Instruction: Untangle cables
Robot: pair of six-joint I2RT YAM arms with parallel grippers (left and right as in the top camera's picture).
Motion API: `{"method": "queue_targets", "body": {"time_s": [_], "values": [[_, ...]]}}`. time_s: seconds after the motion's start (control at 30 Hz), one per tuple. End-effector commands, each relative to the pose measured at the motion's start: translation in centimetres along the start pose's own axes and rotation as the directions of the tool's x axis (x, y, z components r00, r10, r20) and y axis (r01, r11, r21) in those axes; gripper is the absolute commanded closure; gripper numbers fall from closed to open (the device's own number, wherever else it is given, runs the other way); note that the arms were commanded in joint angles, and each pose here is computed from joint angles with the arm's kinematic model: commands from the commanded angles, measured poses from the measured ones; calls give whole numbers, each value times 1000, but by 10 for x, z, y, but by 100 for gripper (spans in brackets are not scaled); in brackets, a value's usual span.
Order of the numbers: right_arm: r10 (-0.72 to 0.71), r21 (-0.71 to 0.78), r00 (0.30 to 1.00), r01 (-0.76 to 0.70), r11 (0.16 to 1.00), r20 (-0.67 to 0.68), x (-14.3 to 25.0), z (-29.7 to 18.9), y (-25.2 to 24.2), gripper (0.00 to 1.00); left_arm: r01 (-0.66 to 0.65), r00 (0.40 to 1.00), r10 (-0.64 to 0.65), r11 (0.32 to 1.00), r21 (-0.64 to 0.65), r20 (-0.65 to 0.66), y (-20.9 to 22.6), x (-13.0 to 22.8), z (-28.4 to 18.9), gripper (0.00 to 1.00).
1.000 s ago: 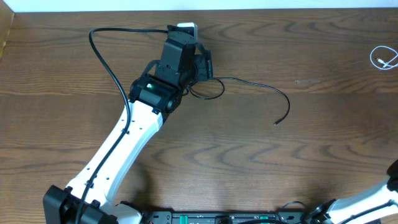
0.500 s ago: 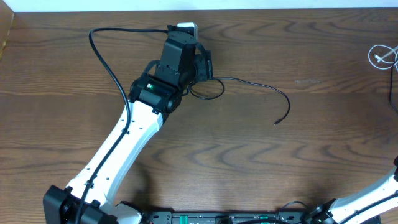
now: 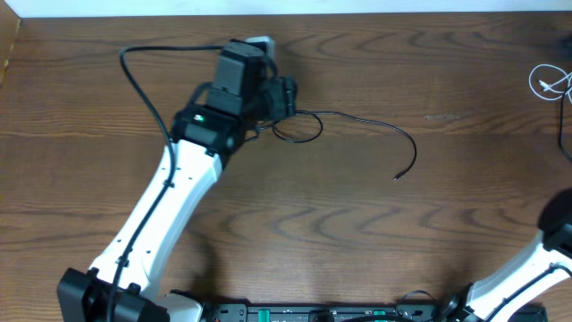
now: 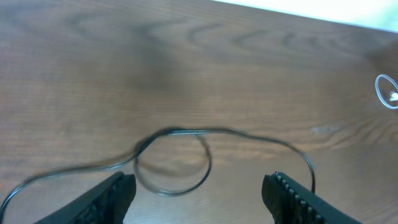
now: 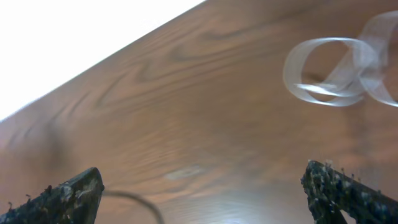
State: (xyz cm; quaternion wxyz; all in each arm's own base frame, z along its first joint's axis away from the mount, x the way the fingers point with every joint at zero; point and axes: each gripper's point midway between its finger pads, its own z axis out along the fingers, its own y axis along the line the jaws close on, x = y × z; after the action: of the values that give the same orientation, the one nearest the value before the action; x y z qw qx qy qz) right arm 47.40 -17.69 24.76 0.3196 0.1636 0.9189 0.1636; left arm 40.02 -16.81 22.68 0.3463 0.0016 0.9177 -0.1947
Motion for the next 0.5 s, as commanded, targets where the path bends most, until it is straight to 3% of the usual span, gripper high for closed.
{"method": "queue_targets", "body": {"time_s": [0.0, 0.2, 0.33, 0.47], "values": [[-139, -61, 990, 137, 989, -26, 8, 10, 58, 1, 16, 999, -15, 1000, 24, -45, 8, 5, -5, 30], [-211, 27, 973, 214, 976, -97, 29, 41, 103, 1, 49, 988, -52, 998, -25, -145, 21, 28, 4, 29], [-155, 149, 983, 169, 974, -99, 31, 46, 104, 1, 196, 956, -209, 977, -84, -206, 30, 46, 29, 30], [-130, 164, 986, 146, 976, -103, 34, 47, 105, 1, 305, 907, -334, 941, -146, -257, 35, 66, 64, 30]]}}
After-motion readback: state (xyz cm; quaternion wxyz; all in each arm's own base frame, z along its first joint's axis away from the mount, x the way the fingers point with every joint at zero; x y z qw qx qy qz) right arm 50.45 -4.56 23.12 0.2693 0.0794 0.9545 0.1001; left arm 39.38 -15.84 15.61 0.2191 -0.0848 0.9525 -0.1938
